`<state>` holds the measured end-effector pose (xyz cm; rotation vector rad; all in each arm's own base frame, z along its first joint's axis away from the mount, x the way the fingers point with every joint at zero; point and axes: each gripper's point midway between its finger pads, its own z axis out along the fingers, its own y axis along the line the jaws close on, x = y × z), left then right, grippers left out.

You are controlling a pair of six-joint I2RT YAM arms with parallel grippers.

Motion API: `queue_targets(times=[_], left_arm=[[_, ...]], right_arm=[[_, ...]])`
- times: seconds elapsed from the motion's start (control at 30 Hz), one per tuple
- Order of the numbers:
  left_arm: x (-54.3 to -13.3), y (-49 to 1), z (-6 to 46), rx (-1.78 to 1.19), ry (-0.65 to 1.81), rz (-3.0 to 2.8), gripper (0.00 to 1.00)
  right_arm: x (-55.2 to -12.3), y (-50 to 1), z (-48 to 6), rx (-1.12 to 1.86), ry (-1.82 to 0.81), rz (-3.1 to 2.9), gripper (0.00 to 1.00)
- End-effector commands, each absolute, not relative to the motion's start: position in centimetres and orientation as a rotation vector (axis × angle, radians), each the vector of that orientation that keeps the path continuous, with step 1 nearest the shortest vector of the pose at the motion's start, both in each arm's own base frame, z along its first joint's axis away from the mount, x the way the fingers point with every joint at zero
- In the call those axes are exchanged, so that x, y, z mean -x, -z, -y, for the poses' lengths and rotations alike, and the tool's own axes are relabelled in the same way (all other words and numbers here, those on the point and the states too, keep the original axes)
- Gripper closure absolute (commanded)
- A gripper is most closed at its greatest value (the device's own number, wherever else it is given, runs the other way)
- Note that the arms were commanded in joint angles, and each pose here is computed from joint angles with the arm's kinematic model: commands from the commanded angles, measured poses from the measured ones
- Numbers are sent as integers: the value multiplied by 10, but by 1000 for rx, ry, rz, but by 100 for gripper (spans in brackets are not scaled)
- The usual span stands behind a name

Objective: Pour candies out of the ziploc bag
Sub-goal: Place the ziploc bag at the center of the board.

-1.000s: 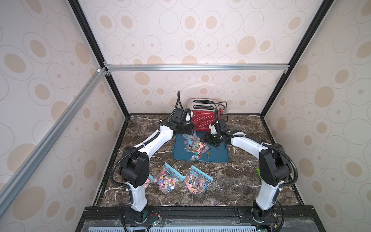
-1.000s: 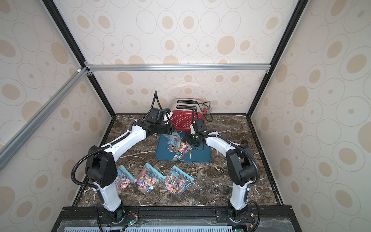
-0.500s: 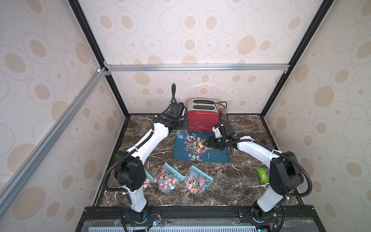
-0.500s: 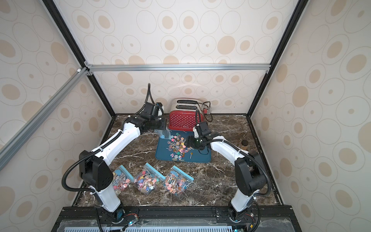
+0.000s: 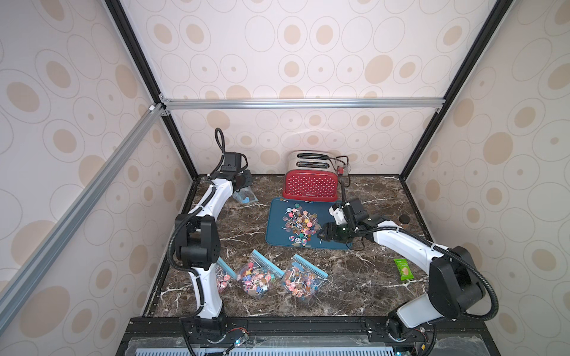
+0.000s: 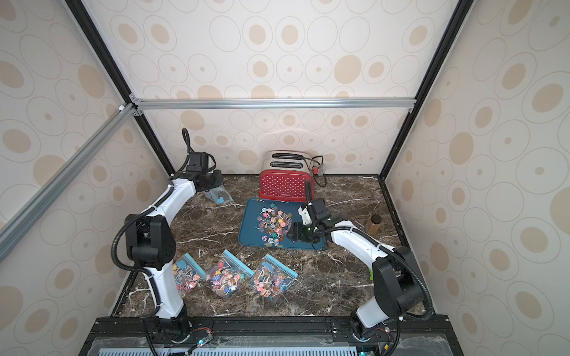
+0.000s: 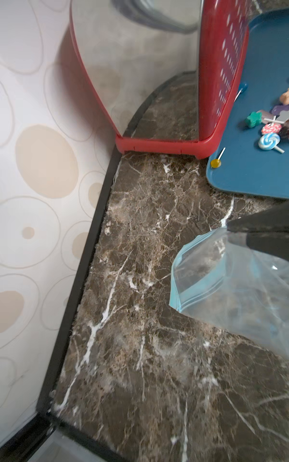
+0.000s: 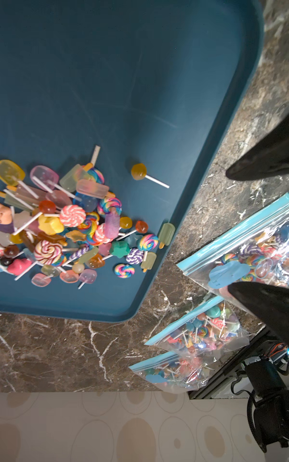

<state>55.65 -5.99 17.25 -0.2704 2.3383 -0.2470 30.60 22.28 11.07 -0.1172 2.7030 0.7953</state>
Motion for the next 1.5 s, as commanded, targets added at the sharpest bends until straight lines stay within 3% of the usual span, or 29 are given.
queue_targets(times=[0.0,0.23,0.33,0.37,0.57,0.7,0.83,1.03,1.1,1.23,1.47], left_arm=[[-556,-174,76,279,335,-2277,100],[-484,-133,38,441,150,-2316,98],[-459,-129,29,465,99,-2336,56],[-453,-127,28,467,89,-2354,49],[-428,-133,34,469,99,-2423,32],[-403,-156,42,437,47,-2450,28],[-351,-163,70,375,45,-2566,35],[-245,-120,161,126,246,-2830,89],[-213,-101,185,34,260,-2909,100],[-170,-73,221,-134,184,-2997,100],[-146,-34,260,-219,142,-3080,100]], right_arm=[[-302,-111,-229,148,-819,-2689,34],[-297,-101,-235,186,-832,-2722,34],[-293,-99,-241,220,-842,-2731,33],[-291,-98,-244,237,-844,-2739,33],[-265,-90,-259,378,-810,-2789,34],[-242,-86,-260,435,-806,-2815,36],[-219,-80,-247,437,-774,-2852,38],[-202,-78,-215,392,-644,-2872,44],[-201,-78,-207,365,-593,-2879,47],[-201,-77,-199,306,-549,-2878,50],[-201,-80,-192,223,-541,-2845,51]])
